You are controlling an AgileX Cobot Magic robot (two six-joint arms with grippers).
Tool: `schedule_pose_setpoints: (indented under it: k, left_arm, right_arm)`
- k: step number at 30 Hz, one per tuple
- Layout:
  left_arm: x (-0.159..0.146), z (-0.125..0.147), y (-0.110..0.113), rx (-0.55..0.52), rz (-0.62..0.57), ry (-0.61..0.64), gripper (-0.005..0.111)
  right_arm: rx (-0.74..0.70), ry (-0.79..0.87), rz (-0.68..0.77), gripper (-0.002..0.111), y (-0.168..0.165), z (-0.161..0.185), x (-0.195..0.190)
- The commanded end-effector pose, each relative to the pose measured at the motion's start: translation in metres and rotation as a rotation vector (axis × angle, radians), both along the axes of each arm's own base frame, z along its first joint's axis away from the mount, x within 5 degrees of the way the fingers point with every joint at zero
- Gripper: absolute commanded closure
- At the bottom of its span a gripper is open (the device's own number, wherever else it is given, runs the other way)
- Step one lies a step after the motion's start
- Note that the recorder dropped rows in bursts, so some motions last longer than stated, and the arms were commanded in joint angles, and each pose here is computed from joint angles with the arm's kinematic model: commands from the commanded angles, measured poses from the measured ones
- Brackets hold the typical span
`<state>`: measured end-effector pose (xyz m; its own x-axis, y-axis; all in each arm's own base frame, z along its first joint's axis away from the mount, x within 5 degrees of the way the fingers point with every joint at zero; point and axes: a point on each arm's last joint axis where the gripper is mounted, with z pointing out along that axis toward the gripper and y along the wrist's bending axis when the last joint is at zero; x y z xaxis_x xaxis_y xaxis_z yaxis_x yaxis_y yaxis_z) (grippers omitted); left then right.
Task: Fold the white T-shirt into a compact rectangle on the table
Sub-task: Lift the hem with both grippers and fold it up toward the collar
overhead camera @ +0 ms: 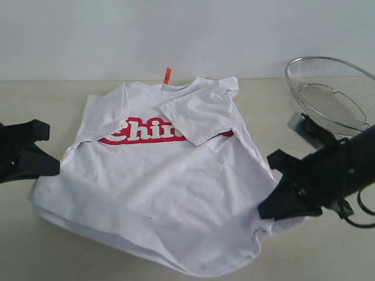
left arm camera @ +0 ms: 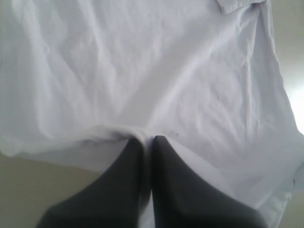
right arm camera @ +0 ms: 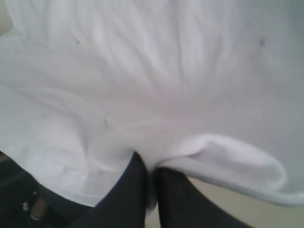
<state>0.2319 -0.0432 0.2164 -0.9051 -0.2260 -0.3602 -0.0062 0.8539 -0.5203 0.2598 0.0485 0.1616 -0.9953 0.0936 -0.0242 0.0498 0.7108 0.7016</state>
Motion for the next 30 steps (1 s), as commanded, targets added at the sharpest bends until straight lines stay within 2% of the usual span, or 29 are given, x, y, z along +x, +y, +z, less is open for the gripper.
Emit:
schedule_pose_setpoints:
  k: [1, 6, 16, 30]
  left_arm:
    - [0.015, -0.001, 0.0, 0.009, 0.02, -0.012, 0.102]
    - [0.034, -0.009, 0.002, 0.032, 0.044, -0.013, 0.102]
    - [0.074, 0.002, 0.003, 0.048, 0.045, -0.084, 0.102]
    - [0.141, -0.011, 0.017, 0.091, 0.099, -0.142, 0.102]
  right_arm:
    - [0.015, -0.092, -0.016, 0.108, 0.0, 0.025, 0.026]
    - [0.024, -0.132, -0.02, 0.108, -0.001, 0.036, 0.054]
    - [0.02, -0.148, -0.037, 0.108, -0.005, 0.019, 0.104]
    - [0.039, -0.232, -0.068, 0.108, -0.008, 0.013, 0.174]
